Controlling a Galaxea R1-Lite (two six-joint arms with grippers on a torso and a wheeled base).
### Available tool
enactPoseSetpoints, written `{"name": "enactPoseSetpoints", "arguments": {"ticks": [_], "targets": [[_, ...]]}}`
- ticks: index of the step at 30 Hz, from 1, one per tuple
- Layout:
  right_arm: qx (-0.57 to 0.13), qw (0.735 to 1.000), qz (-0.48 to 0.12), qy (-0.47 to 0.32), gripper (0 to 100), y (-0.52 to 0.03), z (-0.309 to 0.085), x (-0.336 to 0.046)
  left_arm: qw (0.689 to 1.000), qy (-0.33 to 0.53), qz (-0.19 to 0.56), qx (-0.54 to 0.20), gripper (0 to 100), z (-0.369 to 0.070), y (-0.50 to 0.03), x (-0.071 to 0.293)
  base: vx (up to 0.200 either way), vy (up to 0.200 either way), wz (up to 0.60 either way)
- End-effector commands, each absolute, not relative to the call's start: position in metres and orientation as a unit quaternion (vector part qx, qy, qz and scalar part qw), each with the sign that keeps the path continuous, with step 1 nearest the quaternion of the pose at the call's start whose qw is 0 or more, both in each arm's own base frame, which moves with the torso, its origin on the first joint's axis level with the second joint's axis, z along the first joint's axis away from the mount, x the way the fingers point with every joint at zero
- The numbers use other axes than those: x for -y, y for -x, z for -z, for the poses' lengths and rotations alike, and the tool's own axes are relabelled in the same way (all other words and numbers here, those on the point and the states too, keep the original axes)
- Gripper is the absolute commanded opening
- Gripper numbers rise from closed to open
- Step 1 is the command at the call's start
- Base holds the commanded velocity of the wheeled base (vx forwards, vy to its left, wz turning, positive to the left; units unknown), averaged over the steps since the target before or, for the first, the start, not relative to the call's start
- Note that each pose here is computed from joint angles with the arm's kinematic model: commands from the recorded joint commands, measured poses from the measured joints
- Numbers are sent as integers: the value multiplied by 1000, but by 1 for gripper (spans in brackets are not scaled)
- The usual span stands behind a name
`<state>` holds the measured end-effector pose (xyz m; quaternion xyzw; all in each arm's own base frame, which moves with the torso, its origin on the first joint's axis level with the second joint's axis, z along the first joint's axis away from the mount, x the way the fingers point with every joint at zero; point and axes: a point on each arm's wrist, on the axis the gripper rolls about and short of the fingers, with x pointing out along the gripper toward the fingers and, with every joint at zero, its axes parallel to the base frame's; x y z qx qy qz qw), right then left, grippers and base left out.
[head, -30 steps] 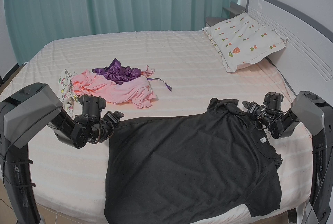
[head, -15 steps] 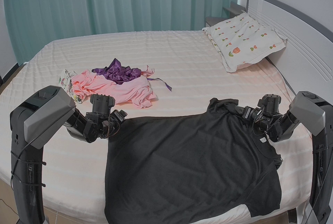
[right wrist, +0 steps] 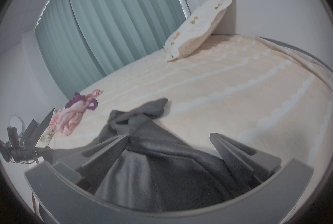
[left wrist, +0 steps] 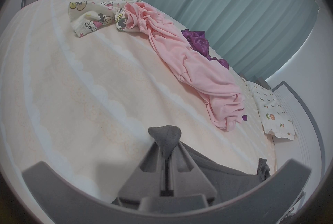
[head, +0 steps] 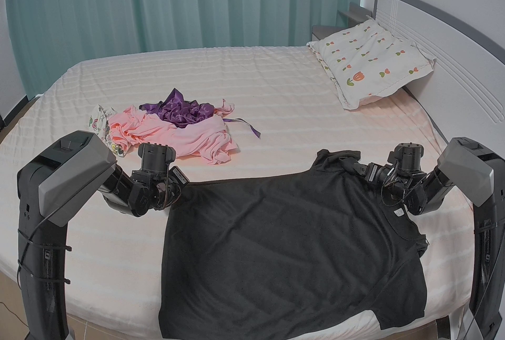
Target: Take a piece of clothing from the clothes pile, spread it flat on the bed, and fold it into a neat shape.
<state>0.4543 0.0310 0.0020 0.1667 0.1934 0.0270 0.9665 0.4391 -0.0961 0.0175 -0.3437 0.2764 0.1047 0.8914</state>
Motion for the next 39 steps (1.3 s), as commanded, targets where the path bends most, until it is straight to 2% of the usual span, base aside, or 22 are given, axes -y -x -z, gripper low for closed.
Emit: {"name": "enactPoseSetpoints", "arguments": {"ticks": [1,17,21,27,28,39], "targets": [[-215,963,-24,-159,0,-456,3,-31,893,348,-103,-266,0,-26,-440,94,0,0,0],[-178,968,3,-176,0,-479,-10,-6,896,352,-100,-251,0,-32,-448,93,0,0,0],[-165,965,14,-203,0,-482,-15,2,897,355,-101,-243,0,-34,-452,90,0,0,0],[-185,958,-15,-220,0,-470,-22,1,896,356,-104,-245,0,-33,-452,88,0,0,0],[-186,957,-21,-219,100,-469,-22,-1,896,356,-104,-245,0,-33,-452,88,0,0,0],[-218,954,-60,-196,100,-462,-14,-36,895,354,-107,-249,0,-31,-449,87,0,0,0]]}}
